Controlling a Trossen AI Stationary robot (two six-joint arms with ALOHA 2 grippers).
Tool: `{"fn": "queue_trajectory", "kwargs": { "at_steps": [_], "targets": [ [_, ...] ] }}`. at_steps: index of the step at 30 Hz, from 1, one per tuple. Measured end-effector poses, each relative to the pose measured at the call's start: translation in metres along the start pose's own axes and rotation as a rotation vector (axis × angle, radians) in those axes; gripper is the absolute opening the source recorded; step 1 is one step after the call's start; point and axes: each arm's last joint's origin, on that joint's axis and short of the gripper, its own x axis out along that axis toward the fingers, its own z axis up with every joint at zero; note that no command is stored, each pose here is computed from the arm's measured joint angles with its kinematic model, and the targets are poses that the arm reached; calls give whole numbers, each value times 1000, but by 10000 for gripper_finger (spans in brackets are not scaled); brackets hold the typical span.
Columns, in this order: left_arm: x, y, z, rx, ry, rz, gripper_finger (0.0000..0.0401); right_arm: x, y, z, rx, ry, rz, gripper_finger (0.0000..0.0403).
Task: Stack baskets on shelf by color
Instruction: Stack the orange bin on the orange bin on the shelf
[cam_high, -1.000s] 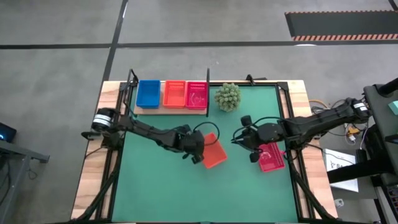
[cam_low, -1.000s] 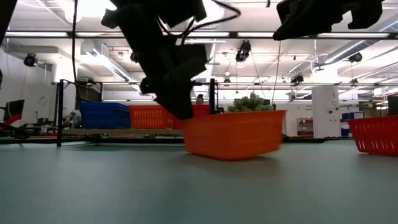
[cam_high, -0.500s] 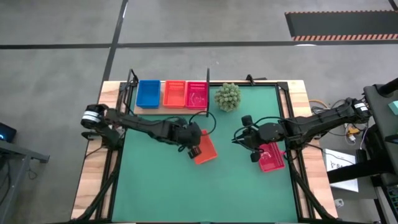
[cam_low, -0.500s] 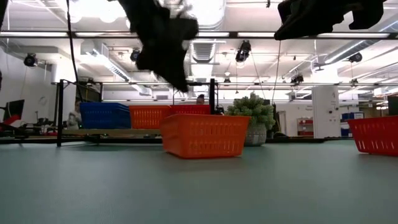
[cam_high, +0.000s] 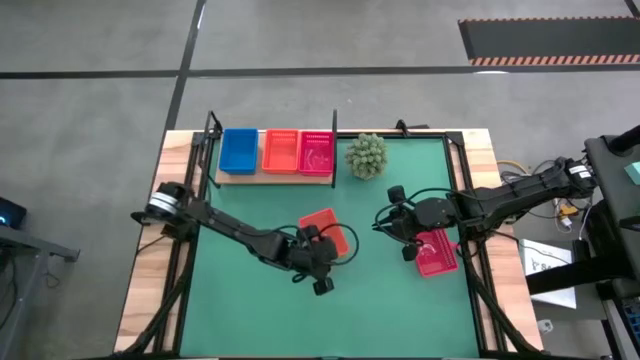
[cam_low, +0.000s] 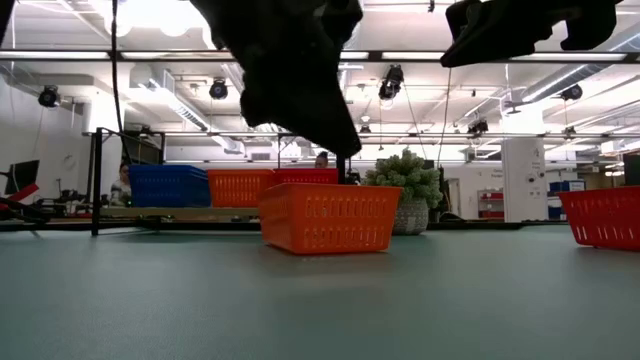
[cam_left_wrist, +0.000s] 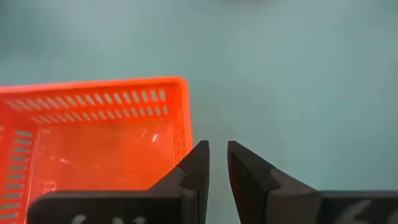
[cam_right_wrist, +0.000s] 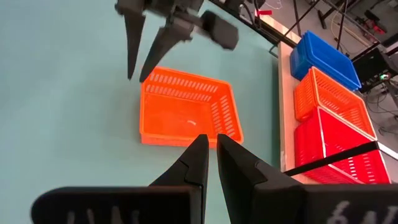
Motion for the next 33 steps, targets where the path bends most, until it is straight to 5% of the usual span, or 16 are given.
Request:
{"fn": "queue_trajectory", "kwargs": {
  "at_steps": [13,21,27,33],
  "targets": [
    [21,17,3,28,22,12,171,0,0,0,3,-1,0,27],
    [46,21,-2,13,61,-69,188,0,0,0,16,4,2,27],
    [45,21,-1,10,62,-76,144,1,0,0,19,4,2,27],
    [43,23,-2,20,91,-79,23,1,1,-2,20,8,3,27]
  ]
}}
